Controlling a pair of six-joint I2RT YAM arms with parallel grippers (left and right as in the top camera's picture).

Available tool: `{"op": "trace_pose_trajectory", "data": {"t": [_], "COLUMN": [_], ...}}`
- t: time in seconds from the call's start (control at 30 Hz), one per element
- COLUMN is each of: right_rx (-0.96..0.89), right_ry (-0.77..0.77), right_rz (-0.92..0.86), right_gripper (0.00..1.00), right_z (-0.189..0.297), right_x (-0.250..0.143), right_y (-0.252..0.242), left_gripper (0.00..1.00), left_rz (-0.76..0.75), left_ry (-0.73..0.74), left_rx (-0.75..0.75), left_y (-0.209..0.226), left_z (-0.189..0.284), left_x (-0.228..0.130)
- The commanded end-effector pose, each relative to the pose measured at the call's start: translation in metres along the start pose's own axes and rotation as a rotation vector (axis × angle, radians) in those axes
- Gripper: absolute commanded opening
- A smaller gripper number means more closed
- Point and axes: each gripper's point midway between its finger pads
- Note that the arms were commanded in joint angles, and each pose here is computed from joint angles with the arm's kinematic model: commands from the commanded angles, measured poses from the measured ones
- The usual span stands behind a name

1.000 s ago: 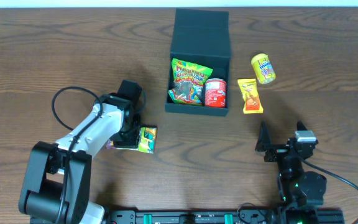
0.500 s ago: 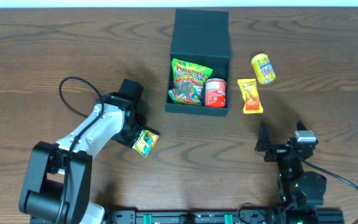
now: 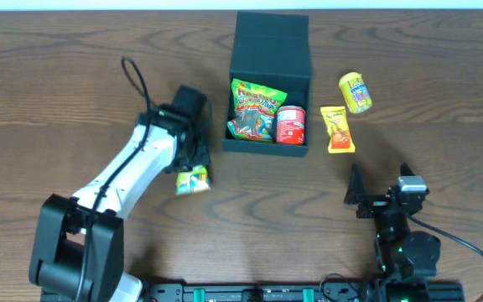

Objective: Pack container
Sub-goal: 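Carry the Pretz box with the left gripper and lower it into the box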

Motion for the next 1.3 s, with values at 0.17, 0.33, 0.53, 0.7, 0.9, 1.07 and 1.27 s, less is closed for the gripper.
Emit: {"op": "trace_pose_trajectory", "data": {"t": [0.17, 0.33, 0.53, 0.7, 0.9, 1.07, 1.27], "right_rx": [-0.007, -0.007, -0.007, -0.007, -0.008, -0.007, -0.008], "right_ry": [0.005, 0.005, 0.005, 0.005, 0.005, 0.005, 0.005], "right_rz": [-0.01, -0.01, -0.01, -0.01, -0.01, -0.01, -0.01], "right_gripper": [0.99, 0.99, 0.99, 0.99, 0.99, 0.99, 0.99], "right_z": [0.0, 0.0, 0.0, 0.0, 0.0, 0.0, 0.0], "right_x": [-0.002, -0.002, -0.002, -0.002, -0.002, -0.002, -0.002], "right_y": [-0.001, -0.001, -0.001, -0.001, -0.001, -0.001, -0.002], "left_gripper": [0.54, 0.52, 0.57, 0.59, 0.59, 0.59, 0.58], "left_rz": [-0.212, -0.252, -0.287, -0.319, -0.342, -0.337, -0.362], "left_ry": [-0.194, -0.296, -0.362, -0.362, -0.322, -0.312, -0.307], "left_rx": [-0.128, -0.231, -0.31, -0.258, -0.209, -0.192, -0.189], "left_y": [-0.058, -0.098, -0.14, -0.156, -0.168, -0.171, -0.168], "left_z": [0.074, 0.1, 0.103, 0.083, 0.05, 0.035, 0.045], "left_x": [0.05, 0.059, 0.058, 0.062, 0.073, 0.078, 0.072]}}
Point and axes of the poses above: each gripper's point midway between its finger pads, its own z axis back along the fingers, its own y axis along the line the jaws close on, x = y × z, and after that the axes turned 15 degrees about z, right-handed
